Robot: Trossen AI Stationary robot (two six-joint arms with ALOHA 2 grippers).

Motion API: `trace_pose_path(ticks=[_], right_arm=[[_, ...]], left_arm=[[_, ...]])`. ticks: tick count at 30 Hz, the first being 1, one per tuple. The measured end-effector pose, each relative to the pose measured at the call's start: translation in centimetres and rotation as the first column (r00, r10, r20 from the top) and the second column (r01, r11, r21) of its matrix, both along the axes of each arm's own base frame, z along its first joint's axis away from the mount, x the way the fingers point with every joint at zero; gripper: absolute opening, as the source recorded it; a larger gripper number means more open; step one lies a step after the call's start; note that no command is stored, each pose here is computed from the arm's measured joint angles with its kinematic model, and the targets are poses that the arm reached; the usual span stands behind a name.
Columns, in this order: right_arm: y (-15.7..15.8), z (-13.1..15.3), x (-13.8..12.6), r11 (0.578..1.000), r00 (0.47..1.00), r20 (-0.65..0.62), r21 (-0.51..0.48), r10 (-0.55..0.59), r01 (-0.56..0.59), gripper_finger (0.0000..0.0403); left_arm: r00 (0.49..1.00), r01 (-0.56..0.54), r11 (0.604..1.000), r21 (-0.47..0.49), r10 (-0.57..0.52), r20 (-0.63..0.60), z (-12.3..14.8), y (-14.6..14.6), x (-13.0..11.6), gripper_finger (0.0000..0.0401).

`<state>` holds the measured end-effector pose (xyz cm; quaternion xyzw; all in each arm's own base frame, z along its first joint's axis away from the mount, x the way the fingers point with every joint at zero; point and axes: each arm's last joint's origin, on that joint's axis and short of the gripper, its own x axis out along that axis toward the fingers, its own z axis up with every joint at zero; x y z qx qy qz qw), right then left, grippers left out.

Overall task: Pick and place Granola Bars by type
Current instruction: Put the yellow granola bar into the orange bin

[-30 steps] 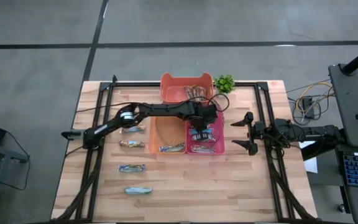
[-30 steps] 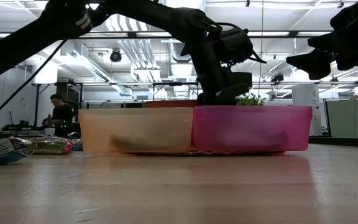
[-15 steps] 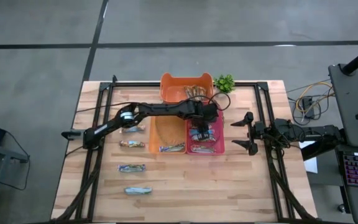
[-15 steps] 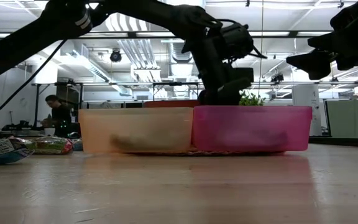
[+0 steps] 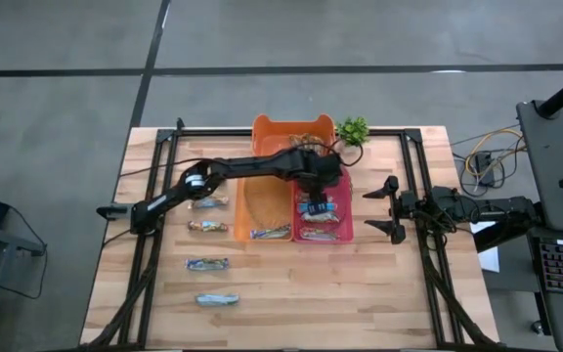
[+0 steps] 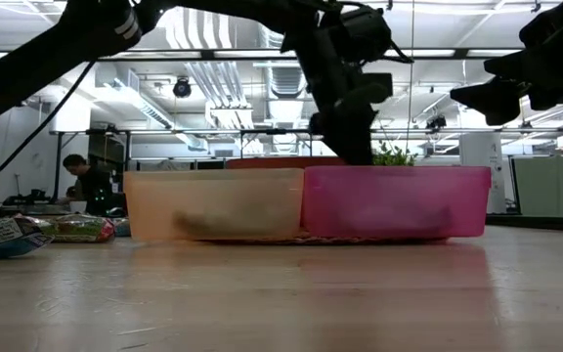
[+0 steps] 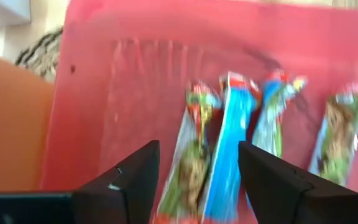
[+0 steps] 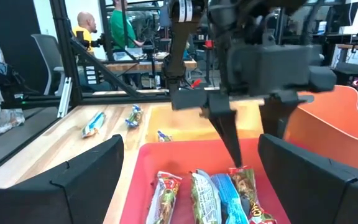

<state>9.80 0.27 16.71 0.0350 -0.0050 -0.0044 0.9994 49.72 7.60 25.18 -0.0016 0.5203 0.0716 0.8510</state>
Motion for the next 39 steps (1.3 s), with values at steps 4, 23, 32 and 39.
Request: trace_pose_path(ticks=[4, 23, 32, 39], right_arm=[[0.0, 0.0, 0.0, 1.000, 1.000, 0.000, -0.001, 0.000, 0.000, 0.0359], [0.0, 0.0, 0.0, 1.000, 1.000, 0.000, -0.001, 0.000, 0.000, 0.0359], [0.0, 0.0, 0.0, 1.000, 1.000, 0.000, -0.001, 0.000, 0.000, 0.0359], [0.0, 0.0, 0.0, 1.000, 1.000, 0.000, 0.000, 0.000, 0.000, 0.0359]], left_arm=[[0.999, 0.034, 0.999, 0.010, -0.033, -0.039, 1.3, -0.2, -1.1, 0.0202], [0.987, 0.088, 0.992, -0.088, -0.099, -0.127, 5.5, -2.8, -4.7, 0.0202], [0.977, 0.115, 0.987, -0.108, -0.132, -0.167, 6.9, -3.9, -6.5, 0.0202], [0.963, 0.114, 0.986, -0.122, -0.140, -0.231, 5.4, -4.3, -8.6, 0.0202]])
